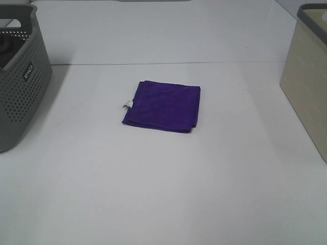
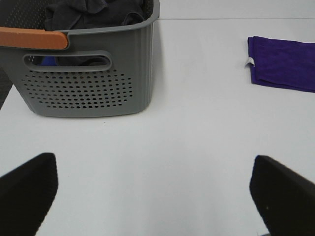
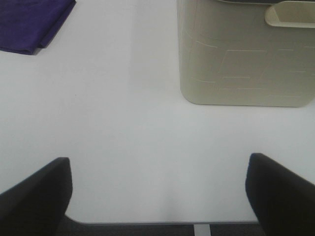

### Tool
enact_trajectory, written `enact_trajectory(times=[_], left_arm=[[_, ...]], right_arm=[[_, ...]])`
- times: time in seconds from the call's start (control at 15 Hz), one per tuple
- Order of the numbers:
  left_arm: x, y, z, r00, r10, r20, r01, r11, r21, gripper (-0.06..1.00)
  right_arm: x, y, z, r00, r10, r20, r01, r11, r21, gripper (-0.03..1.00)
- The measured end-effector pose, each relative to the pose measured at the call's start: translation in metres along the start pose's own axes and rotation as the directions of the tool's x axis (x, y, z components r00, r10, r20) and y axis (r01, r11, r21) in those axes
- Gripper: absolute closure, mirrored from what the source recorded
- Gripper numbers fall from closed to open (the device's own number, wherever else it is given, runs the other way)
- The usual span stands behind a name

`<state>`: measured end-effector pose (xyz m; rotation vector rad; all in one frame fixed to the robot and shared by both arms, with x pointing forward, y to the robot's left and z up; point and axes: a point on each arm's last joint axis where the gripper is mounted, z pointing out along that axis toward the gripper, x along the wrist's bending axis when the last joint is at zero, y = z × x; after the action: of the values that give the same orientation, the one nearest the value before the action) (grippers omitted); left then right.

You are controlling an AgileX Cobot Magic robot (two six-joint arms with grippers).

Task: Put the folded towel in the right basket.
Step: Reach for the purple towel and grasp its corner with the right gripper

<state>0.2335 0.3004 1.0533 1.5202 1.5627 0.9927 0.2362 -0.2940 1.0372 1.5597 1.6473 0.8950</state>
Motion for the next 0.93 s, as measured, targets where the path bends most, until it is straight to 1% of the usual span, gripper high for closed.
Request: enact_trajectory(times=[0.13, 0.2, 0.33, 0.4, 0.53, 0.67, 0.73, 0.87, 0.93], left_arm=[[0.0, 0.0, 0.0, 1.0, 0.0, 0.0, 0.0, 1.0, 0.0, -0.05], [0.0, 0.0, 0.0, 1.0, 0.0, 0.0, 0.0, 1.0, 0.0, -0.05], [0.0, 0.0, 0.0, 1.0, 0.0, 0.0, 0.0, 1.0, 0.0, -0.05], [0.0, 0.0, 0.0, 1.0, 0.0, 0.0, 0.0, 1.0, 0.0, -0.05], [0.0, 0.0, 0.0, 1.0, 0.0, 0.0, 0.0, 1.0, 0.0, -0.05], [0.0, 0.0, 0.0, 1.0, 0.0, 0.0, 0.0, 1.0, 0.0, -0.05], [0.0, 0.0, 0.0, 1.0, 0.0, 0.0, 0.0, 1.0, 0.0, -0.05], [0.0, 0.0, 0.0, 1.0, 0.0, 0.0, 0.0, 1.0, 0.0, -0.05], [0.0, 0.0, 0.0, 1.0, 0.0, 0.0, 0.0, 1.0, 0.0, -0.05]], right_arm=[[0.001, 0.001, 0.001, 1.0, 0.005, -0.008, -0.005, 1.0, 0.008, 0.05], [0.001, 0.01, 0.002, 1.0, 0.012, -0.021, -0.011, 0.999, 0.03, 0.05], [0.002, 0.055, 0.007, 0.997, 0.044, -0.059, -0.04, 0.997, 0.07, 0.05], [0.002, 0.066, 0.009, 0.996, 0.053, -0.069, -0.047, 0.995, 0.086, 0.05], [0.002, 0.122, 0.023, 0.99, 0.09, -0.108, -0.073, 0.986, 0.152, 0.05], [0.001, 0.16, 0.042, 0.984, 0.118, -0.133, -0.089, 0.975, 0.204, 0.05], [0.003, 0.181, 0.059, 0.976, 0.145, -0.164, -0.104, 0.966, 0.236, 0.05], [0.008, 0.203, 0.088, 0.95, 0.198, -0.239, -0.131, 0.954, 0.268, 0.05], [0.011, 0.213, 0.112, 0.93, 0.234, -0.284, -0.146, 0.943, 0.297, 0.05]])
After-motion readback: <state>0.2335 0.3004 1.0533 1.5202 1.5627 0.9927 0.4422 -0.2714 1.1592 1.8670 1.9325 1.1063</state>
